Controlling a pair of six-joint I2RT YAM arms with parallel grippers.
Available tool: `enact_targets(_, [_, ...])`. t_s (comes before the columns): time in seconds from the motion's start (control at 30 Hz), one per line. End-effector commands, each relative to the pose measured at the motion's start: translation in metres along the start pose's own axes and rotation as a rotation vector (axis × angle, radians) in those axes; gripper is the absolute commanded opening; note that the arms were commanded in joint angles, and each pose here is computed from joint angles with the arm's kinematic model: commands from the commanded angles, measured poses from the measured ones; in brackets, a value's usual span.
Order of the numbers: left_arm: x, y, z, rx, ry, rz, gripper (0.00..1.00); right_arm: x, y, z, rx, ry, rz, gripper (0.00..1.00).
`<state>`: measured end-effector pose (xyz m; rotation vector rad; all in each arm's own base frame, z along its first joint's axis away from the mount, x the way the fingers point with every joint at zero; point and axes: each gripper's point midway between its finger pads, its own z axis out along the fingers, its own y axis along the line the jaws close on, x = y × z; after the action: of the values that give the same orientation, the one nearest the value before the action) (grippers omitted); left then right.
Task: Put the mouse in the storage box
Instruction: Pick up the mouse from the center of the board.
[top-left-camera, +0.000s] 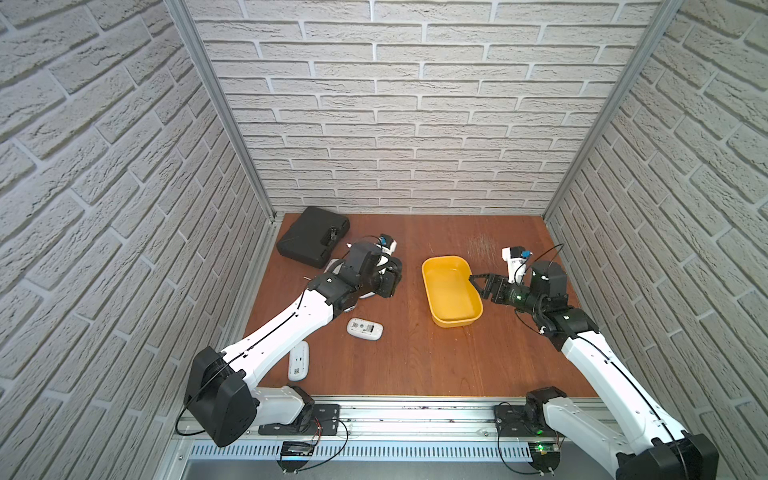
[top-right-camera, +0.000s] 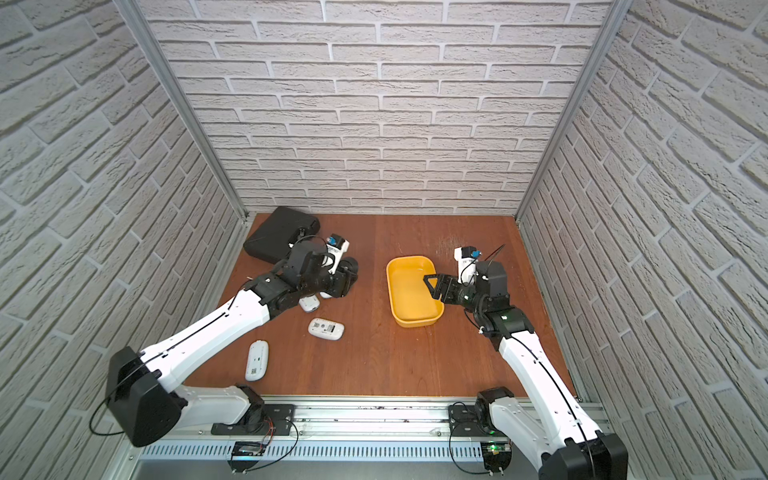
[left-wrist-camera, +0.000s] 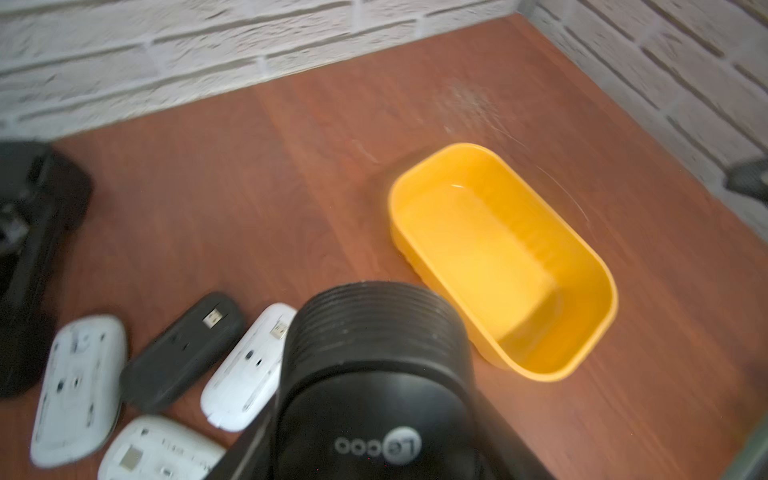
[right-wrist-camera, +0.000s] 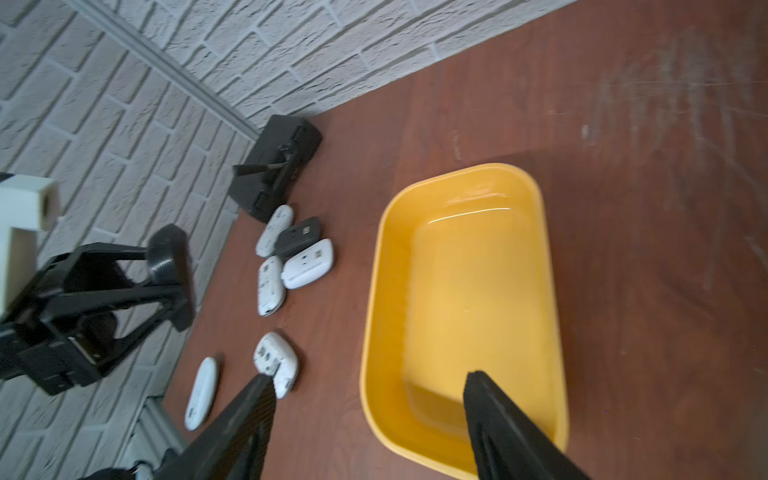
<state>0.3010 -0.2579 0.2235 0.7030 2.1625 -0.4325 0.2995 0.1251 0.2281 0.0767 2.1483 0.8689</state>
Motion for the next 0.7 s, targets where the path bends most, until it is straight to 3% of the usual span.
enact_targets(0.0, [0.000,-0.037,0.002,0.128,-0.004,0.220,0.54,-0.004,0.056,-0.002,-0.211,0.029,0.023,0.72])
enact_targets(0.17, [0.005,-0.062,0.002,0.233,-0.010,0.284,0.52,0.004,0.092,0.011,-0.309,0.077,0.030,0.74])
enact_targets(0.33, [0.008,-0.072,-0.004,0.286,-0.044,0.310,0.48,0.020,0.104,0.037,-0.313,0.142,0.040,0.73])
enact_targets(0.57, [0.014,-0.074,-0.008,0.300,-0.048,0.321,0.43,0.042,0.131,0.065,-0.342,0.220,0.002,0.69])
enact_targets(0.67, [0.015,-0.073,-0.008,0.300,-0.042,0.320,0.43,0.050,0.136,0.077,-0.340,0.246,0.000,0.63])
